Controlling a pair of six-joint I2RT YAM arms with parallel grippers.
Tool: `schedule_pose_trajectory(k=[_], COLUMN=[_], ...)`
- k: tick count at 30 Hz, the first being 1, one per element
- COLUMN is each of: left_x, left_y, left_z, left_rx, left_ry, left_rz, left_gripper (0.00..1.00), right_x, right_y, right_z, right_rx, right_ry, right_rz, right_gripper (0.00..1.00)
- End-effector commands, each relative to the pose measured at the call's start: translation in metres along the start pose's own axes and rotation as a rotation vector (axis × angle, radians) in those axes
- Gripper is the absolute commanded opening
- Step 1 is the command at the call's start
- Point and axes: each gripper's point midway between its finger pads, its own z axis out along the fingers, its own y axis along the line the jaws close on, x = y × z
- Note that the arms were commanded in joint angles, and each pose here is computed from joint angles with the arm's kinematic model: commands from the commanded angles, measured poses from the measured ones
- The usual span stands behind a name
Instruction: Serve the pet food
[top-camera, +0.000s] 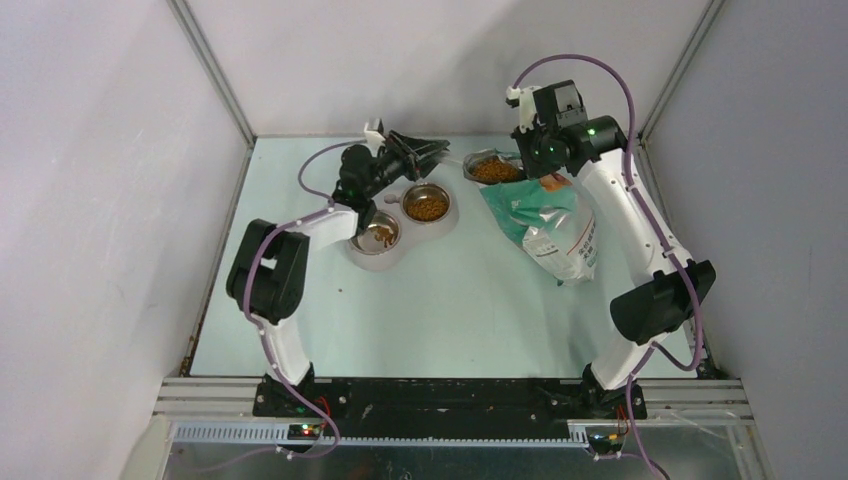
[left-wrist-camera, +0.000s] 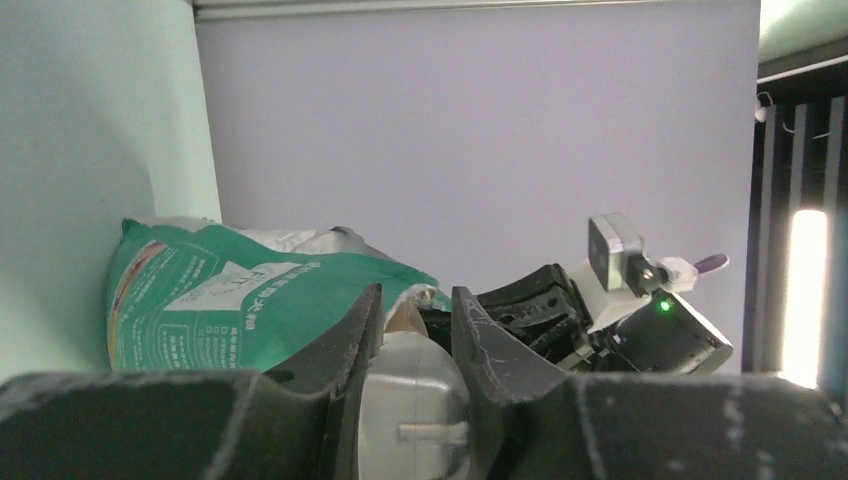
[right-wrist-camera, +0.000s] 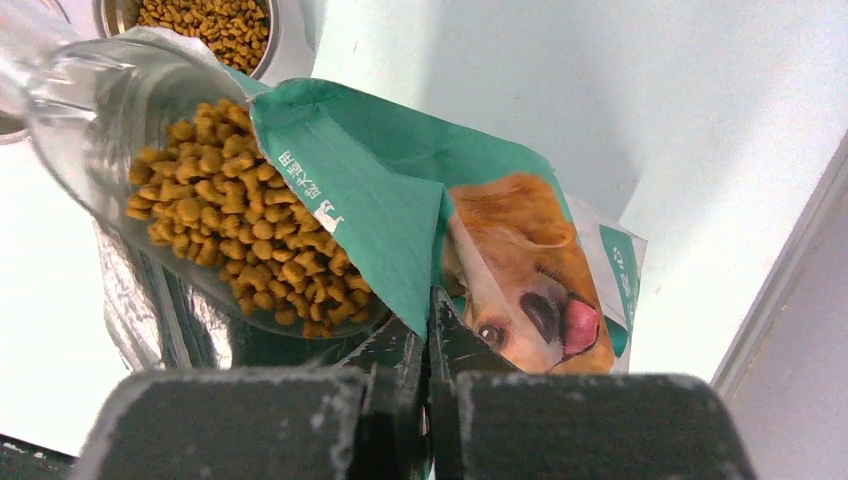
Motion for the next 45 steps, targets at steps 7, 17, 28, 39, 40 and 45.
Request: schedule_pose_trajectory(k=[7,17,28,39,40,45], left_x=[0.023,-0.006,-0.002,-0.006,-0.010,-0.018], left_y=[-0.002,-0.014,-0.056,-0.068,-0.071,-0.079], left_z=[0.021,0.014,0.002,-0.012,-0.014,-0.024], left_rx=[0.015,0.045,0.081,0.093,0.099,0.108], left_ry=[0.063,0.031,0.035,0.019,0.012,-0.006], left_rz=[-0.117,-0.125,-0.103,-0.079,-0.070,-0.046], left_gripper=[0.00,0.00,0.00,0.00,0.00,0.00], right_x=[-0.011,-0.005,0.000,0.002,0.002,0.003], right_y=[-0.018,-0.030,-0.035,-0.038,-0.038,-0.041], right_z=[-0.033,-0.042,-0.036,-0.036,-0.036,-0.036], right_rx=[0.057,0.086,0.112,0.119,0.120,0.125], right_ry=[-0.040,-0.041,-0.022,-0.017,-0.017,-0.015], right_rz=[-0.021,-0.012,-0.011,-0.017,-0.018,-0.016], right_gripper=[0.00,0.00,0.00,0.00,0.00,0.00])
